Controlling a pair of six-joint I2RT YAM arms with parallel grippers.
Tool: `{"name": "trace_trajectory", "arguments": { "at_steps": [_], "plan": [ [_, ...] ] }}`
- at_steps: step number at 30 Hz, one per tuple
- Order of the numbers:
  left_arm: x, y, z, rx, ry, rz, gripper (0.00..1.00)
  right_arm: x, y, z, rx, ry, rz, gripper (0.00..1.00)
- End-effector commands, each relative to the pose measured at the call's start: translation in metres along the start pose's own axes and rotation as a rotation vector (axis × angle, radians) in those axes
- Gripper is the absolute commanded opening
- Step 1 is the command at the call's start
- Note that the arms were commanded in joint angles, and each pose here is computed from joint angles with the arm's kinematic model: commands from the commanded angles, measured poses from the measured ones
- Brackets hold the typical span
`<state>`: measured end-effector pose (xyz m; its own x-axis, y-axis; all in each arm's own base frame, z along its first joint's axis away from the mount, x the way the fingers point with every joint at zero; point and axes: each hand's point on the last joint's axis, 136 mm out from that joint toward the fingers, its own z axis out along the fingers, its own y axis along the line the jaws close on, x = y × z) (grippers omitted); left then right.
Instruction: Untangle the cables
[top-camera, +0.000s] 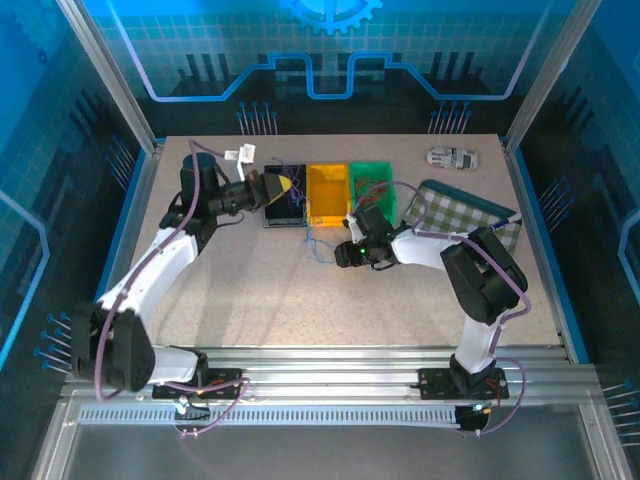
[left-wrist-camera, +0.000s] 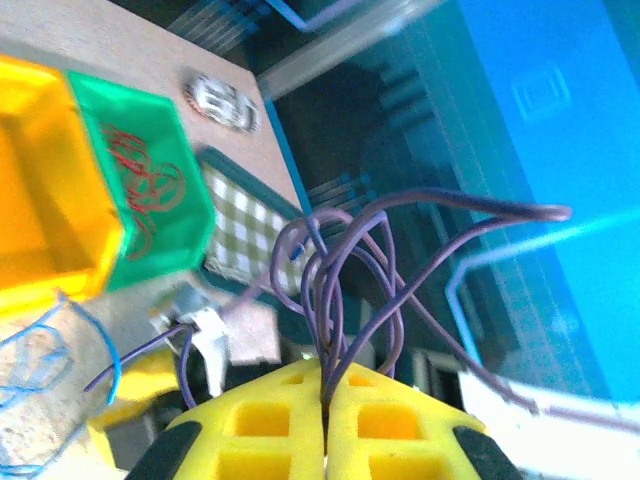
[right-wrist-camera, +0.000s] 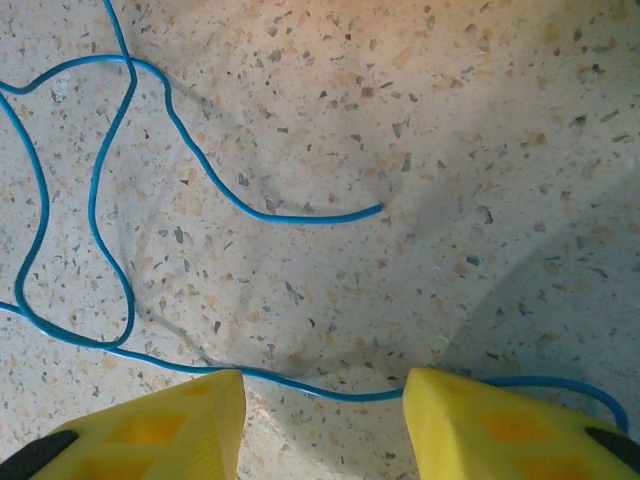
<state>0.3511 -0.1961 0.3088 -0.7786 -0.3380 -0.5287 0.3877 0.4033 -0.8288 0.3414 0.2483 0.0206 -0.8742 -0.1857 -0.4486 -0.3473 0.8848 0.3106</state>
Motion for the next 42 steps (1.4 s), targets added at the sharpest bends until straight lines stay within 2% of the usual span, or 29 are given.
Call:
{"name": "trace_trajectory", "arguments": {
  "at_steps": [1, 4, 5, 7, 9, 16, 20, 28, 32, 39, 41, 42],
  "plan": [
    [0.034, -0.026, -0.014, 0.004, 0.093, 0.142, 0.00, 0.028, -0.023, 0.000, 0.068, 0.075, 0.032, 0.48],
    [0.045, -0.034, -0.015, 0.040, 0.114, 0.160, 0.00, 0.014, -0.022, -0.004, 0.054, 0.016, 0.052, 0.48],
    [0.045, -0.028, -0.012, 0.017, 0.104, 0.159, 0.00, 0.009, -0.019, -0.006, 0.038, -0.003, 0.056, 0.48],
    [0.040, 0.003, -0.008, -0.118, 0.072, 0.141, 0.00, -0.002, -0.011, -0.013, -0.002, -0.052, 0.045, 0.48],
    [0.037, 0.022, -0.001, -0.174, 0.071, 0.139, 0.00, -0.013, 0.004, -0.023, -0.076, -0.108, 0.017, 0.48],
    [0.027, 0.015, 0.014, -0.124, 0.056, 0.140, 0.00, -0.031, 0.076, -0.060, -0.336, -0.186, -0.166, 0.49],
    [0.029, 0.014, 0.014, -0.116, 0.063, 0.134, 0.00, -0.039, 0.109, -0.064, -0.429, -0.178, -0.238, 0.51],
    [0.027, 0.010, 0.015, -0.093, 0.054, 0.110, 0.00, -0.043, 0.151, -0.018, -0.506, -0.086, -0.305, 0.58],
    [0.025, 0.009, 0.016, -0.089, 0.042, 0.095, 0.00, -0.033, 0.152, 0.015, -0.489, -0.010, -0.287, 0.57],
    [0.019, 0.007, 0.017, -0.077, 0.011, 0.083, 0.00, -0.023, 0.143, 0.045, -0.409, 0.089, -0.261, 0.44],
    [0.015, 0.008, 0.017, -0.089, -0.009, 0.084, 0.00, -0.021, 0.138, 0.048, -0.367, 0.104, -0.267, 0.30],
    [0.012, 0.009, 0.016, -0.101, -0.025, 0.087, 0.00, -0.021, 0.132, 0.049, -0.335, 0.111, -0.260, 0.19]
  ]
}}
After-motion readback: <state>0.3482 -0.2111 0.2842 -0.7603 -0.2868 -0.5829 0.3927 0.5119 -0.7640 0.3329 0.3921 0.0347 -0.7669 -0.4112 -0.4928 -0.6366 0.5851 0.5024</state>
